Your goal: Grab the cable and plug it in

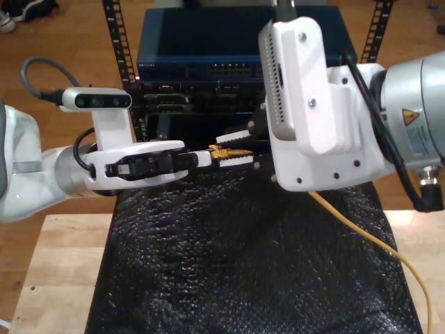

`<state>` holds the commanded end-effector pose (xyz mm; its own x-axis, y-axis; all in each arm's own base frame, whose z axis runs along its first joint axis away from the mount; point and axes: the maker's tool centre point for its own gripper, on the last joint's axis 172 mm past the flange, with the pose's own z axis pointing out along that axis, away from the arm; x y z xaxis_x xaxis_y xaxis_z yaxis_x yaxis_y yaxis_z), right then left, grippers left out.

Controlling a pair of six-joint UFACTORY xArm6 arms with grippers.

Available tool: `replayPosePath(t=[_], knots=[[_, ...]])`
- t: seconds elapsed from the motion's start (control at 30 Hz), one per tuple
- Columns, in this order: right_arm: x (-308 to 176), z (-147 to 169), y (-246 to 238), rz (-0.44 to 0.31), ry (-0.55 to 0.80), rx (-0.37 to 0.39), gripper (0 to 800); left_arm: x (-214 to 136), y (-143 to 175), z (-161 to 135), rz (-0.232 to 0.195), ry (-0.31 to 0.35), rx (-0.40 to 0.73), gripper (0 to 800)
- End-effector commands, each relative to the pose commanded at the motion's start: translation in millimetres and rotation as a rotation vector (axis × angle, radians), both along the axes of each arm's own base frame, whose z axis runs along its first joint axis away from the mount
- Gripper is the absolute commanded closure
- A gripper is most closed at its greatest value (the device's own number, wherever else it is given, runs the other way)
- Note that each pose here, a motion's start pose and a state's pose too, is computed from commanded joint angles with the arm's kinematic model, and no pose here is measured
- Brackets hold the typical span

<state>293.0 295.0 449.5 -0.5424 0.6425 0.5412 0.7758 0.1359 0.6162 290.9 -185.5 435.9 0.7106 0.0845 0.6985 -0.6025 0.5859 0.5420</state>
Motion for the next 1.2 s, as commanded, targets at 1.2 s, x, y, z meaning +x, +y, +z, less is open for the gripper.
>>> replayPosePath(t=[1.2], knots=[[0.3,-5.2,0.3,-0.004,0.013,-0.001,793,-4.9,5.5,5.6,-0.079,0.086,0.001,502]])
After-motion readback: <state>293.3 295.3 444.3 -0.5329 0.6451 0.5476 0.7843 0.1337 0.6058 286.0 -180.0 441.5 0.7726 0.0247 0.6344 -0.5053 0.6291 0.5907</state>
